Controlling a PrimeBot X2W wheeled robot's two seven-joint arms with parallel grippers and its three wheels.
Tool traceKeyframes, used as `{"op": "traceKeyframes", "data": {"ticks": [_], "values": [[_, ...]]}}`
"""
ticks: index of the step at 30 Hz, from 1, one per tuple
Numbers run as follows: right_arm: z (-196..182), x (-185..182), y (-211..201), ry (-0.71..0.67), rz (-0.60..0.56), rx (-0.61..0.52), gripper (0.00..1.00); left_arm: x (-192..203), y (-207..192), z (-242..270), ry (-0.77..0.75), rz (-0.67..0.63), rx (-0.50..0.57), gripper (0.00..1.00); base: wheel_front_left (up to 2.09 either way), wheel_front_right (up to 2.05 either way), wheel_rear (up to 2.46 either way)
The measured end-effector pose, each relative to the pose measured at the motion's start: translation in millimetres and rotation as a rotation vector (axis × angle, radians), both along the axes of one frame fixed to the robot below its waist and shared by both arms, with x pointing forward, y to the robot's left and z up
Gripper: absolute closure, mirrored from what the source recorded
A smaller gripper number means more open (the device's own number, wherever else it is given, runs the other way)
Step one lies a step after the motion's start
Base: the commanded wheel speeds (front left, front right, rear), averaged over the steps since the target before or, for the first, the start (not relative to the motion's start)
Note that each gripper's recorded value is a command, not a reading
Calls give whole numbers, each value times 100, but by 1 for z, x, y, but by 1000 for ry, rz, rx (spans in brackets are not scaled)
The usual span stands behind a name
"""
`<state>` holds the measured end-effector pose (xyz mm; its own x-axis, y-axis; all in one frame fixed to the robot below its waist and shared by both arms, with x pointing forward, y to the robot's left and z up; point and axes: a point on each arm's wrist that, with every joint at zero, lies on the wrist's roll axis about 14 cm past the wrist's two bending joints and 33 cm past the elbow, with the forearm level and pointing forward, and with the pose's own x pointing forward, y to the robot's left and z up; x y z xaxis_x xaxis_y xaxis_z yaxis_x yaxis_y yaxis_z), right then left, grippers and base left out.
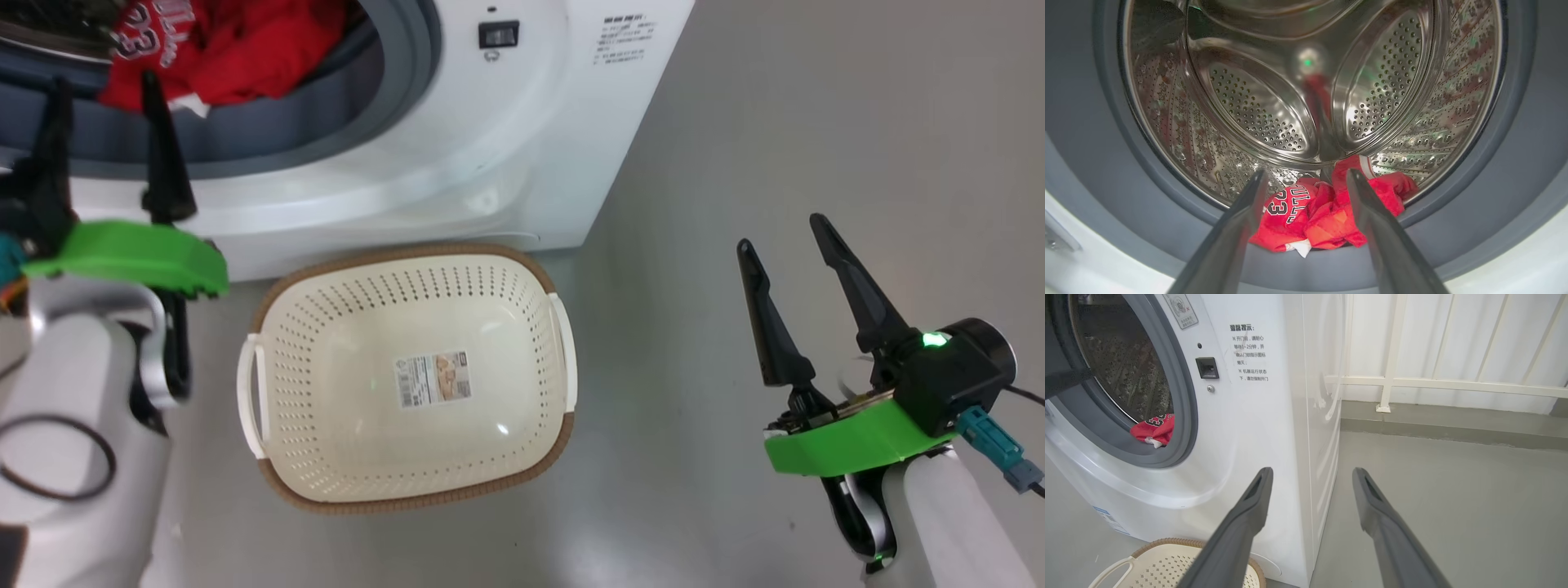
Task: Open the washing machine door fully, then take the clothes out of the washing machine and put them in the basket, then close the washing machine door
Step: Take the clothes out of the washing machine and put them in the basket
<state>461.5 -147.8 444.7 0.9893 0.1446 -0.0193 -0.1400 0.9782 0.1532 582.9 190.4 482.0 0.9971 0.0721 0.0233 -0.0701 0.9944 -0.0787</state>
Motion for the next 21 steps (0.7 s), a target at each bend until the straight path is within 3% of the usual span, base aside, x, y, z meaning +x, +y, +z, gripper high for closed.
{"op": "traceKeyframes", "data": {"ticks": [11, 21], "values": [[-23, 9, -5, 45, -8, -8, 0, 51, 6, -39, 171, -15, 72, 0, 0, 0, 0], [-28, 9, -11, 60, -23, -12, 0, 64, 7, -83, 380, -24, 92, 0, 0, 0, 0]]}}
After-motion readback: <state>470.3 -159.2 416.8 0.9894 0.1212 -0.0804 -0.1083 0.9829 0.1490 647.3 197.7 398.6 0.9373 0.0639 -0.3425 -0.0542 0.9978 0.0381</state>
